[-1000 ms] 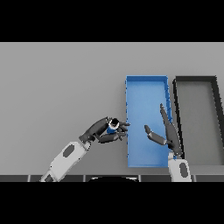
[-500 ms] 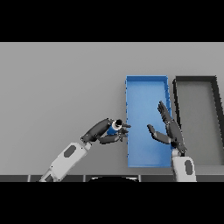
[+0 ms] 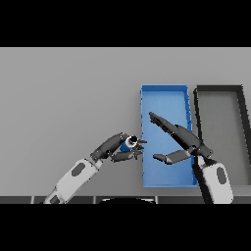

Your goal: Pick up the blue pipe and place it into the blue bin.

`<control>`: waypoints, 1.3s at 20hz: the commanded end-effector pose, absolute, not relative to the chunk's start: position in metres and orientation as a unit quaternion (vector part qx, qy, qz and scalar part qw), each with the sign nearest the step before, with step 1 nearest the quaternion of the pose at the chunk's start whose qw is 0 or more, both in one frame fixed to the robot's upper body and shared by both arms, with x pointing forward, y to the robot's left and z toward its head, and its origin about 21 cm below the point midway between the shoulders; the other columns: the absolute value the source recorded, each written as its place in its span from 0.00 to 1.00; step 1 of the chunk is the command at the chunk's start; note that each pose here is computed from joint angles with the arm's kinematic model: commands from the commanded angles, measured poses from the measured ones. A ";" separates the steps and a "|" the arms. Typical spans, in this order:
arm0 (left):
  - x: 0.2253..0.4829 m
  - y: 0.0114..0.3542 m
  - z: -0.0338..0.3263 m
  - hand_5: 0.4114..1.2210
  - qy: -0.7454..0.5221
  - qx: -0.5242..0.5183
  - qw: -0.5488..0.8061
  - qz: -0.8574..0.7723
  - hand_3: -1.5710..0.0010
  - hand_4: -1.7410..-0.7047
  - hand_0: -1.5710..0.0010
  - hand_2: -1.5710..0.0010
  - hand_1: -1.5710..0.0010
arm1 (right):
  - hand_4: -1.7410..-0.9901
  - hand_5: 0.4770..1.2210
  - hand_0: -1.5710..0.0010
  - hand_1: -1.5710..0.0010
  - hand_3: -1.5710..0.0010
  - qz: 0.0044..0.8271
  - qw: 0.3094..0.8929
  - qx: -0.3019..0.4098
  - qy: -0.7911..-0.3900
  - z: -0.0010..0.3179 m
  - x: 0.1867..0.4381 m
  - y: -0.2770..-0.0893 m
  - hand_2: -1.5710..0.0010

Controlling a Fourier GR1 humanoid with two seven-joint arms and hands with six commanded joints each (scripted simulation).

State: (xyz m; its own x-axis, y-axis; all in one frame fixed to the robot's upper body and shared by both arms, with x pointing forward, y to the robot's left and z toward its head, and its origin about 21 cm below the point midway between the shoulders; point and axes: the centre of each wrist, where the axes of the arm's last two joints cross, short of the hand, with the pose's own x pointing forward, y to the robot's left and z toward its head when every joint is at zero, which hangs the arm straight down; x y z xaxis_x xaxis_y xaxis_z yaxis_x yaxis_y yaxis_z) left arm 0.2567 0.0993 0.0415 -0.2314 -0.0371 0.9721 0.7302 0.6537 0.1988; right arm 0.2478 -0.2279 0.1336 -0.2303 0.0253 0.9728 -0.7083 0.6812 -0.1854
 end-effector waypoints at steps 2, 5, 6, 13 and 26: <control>0.260 0.099 0.044 1.00 -0.708 -0.243 0.570 -0.339 0.06 0.00 0.00 0.00 0.00 | 0.57 0.05 1.00 1.00 1.00 0.361 0.554 0.247 -0.709 0.140 0.252 -0.214 1.00; 0.258 0.099 0.045 1.00 -0.708 -0.252 0.566 -0.338 0.05 0.00 0.00 0.00 0.00 | 0.62 0.07 1.00 1.00 1.00 0.404 0.535 0.260 -0.695 0.146 0.260 -0.192 1.00; 0.261 0.099 0.046 1.00 -0.708 -0.252 0.566 -0.340 0.05 0.00 0.00 0.00 0.00 | 0.65 0.07 1.00 1.00 1.00 0.409 0.534 0.263 -0.692 0.147 0.264 -0.188 1.00; 0.259 0.099 0.043 1.00 -0.708 -0.260 0.557 -0.348 0.02 0.00 0.00 0.00 0.00 | 0.70 0.05 1.00 1.00 1.00 0.451 0.510 0.291 -0.672 0.152 0.281 -0.142 1.00; 0.261 0.102 0.049 1.00 -0.706 -0.249 0.566 -0.345 0.21 0.07 0.17 0.24 0.18 | 0.36 0.58 0.14 0.15 0.20 0.470 0.496 0.378 -0.624 0.152 0.295 -0.102 0.14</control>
State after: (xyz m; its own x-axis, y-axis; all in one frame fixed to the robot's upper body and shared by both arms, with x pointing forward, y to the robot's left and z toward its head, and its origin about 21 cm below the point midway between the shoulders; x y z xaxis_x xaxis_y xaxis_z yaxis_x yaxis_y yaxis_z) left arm 0.2611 0.1022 0.0494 -0.2349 -0.0365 0.9713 0.7436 0.6369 0.2037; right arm 0.2953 -0.1023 0.1521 -0.2218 -0.0090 0.9751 -0.9390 0.2717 -0.2111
